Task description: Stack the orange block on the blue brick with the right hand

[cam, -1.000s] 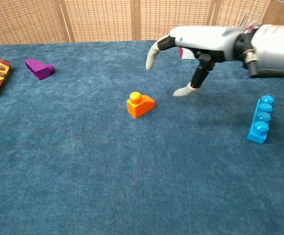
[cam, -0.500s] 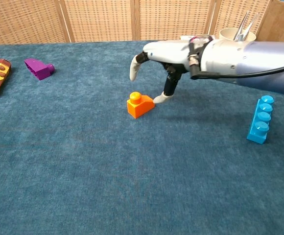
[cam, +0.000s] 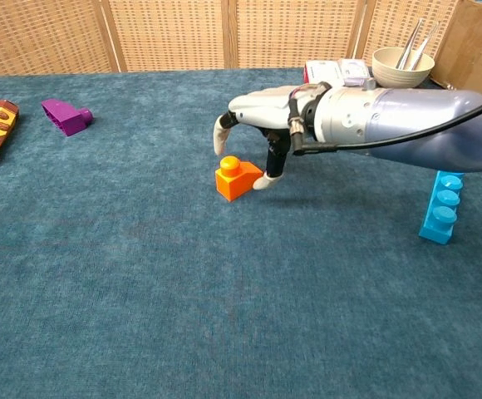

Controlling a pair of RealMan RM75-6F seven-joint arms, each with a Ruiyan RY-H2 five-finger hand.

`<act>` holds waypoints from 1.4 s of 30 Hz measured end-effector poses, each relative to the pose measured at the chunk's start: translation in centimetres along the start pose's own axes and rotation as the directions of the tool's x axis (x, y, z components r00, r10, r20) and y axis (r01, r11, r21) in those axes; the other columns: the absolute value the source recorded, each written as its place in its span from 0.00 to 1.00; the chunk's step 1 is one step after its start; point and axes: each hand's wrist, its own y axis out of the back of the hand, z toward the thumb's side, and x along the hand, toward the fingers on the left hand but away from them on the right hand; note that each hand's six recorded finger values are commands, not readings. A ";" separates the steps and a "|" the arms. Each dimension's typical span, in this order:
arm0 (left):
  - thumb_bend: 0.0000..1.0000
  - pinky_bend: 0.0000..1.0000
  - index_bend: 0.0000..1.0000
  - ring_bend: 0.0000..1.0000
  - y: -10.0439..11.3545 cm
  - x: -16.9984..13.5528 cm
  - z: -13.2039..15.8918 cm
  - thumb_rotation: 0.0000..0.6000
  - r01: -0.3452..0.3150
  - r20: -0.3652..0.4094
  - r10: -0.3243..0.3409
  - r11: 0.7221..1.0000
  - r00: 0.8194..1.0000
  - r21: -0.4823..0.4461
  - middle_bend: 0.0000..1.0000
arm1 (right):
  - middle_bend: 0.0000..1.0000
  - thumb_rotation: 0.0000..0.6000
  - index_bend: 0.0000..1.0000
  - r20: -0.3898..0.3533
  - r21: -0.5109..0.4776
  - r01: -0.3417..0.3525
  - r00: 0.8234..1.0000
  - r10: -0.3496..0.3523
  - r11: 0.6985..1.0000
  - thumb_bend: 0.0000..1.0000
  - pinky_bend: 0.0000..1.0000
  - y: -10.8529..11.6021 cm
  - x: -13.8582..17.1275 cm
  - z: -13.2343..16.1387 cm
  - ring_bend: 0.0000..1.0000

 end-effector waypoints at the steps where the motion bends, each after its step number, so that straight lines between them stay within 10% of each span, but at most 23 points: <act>1: 0.33 0.07 0.30 0.15 -0.1 0.0 0.0 1.00 0.002 -0.001 -0.002 1.000 1.000 -0.001 0.19 | 0.19 1.00 0.29 -0.002 0.002 -0.004 1.000 0.004 1.000 0.22 0.04 -0.1 -0.2 0.2 0.00; 42: 0.33 0.07 0.30 0.15 -0.6 0.1 -1.6 1.00 0.006 -0.026 -0.006 1.000 1.000 -0.010 0.19 | 0.27 1.00 0.62 -0.006 0.032 -0.021 1.000 0.021 0.999 0.23 0.08 -0.6 -2.4 1.6 0.07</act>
